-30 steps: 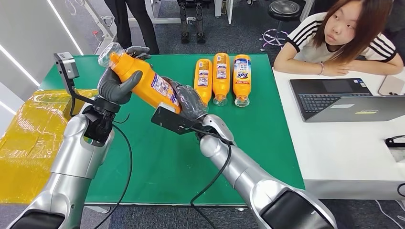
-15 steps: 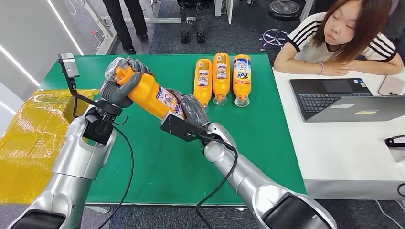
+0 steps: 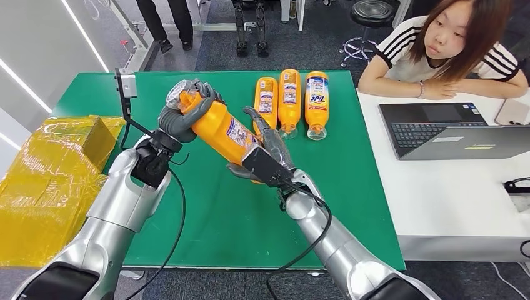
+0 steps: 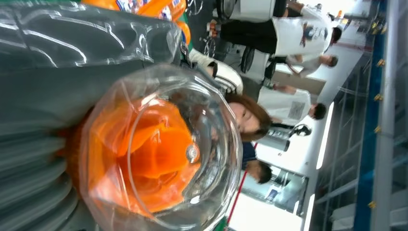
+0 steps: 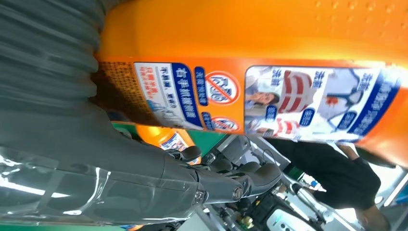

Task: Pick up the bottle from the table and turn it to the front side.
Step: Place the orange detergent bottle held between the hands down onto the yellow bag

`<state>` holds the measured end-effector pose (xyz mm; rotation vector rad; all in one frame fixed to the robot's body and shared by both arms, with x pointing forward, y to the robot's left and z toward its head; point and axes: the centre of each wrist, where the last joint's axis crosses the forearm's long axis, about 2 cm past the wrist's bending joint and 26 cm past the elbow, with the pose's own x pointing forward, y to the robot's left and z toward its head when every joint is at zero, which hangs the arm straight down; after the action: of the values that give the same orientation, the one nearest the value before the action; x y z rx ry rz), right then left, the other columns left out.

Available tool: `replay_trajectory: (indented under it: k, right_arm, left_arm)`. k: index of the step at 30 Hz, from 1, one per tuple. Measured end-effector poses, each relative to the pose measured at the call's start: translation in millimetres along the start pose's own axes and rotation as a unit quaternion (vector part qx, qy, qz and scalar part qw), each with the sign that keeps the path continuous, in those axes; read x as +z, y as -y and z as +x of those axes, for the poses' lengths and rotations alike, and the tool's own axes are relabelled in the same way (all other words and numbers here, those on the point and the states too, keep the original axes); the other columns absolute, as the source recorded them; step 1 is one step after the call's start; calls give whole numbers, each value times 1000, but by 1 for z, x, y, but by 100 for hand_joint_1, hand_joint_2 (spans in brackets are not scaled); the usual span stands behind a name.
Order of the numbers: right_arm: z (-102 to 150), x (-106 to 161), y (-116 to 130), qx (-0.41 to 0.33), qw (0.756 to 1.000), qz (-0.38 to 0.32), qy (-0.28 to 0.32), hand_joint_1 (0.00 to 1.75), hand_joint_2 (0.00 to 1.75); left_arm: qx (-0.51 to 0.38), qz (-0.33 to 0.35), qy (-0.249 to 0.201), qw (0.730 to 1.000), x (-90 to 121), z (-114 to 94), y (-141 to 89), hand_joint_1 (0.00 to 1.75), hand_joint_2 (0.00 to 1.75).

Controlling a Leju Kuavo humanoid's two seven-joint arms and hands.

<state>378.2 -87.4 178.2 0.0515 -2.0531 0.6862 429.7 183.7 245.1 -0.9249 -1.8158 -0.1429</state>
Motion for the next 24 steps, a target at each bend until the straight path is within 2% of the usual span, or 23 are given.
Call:
replay_trajectory:
  k: [4,8,12,15,17,21,22,24]
  right_arm:
    - [-5,18,11,-19,999,-34,10,0,175]
    - [-4,33,25,-31,997,-72,30,0,175]
    - [4,50,34,-36,993,-100,57,0,175]
    - [11,61,40,-34,990,-116,77,0,175]
    - [16,68,42,-32,988,-123,89,0,175]
    - [26,78,44,-30,985,-131,112,0,175]
    - [28,80,45,-29,984,-132,117,0,175]
    - [33,82,46,-23,982,-135,129,0,175]
  left_arm:
    - [-97,15,6,995,0,-3,-2,175,175]
    - [-217,24,8,976,0,1,-9,175,175]
    - [-358,23,22,933,-10,12,-9,175,175]
    - [-431,21,33,902,-17,19,-8,175,175]
    - [-484,21,43,874,-21,22,-6,175,175]
    - [-593,17,68,802,-29,26,0,175,175]
    - [-624,17,74,777,-30,27,2,175,175]
    - [-700,18,85,709,-33,28,7,175,175]
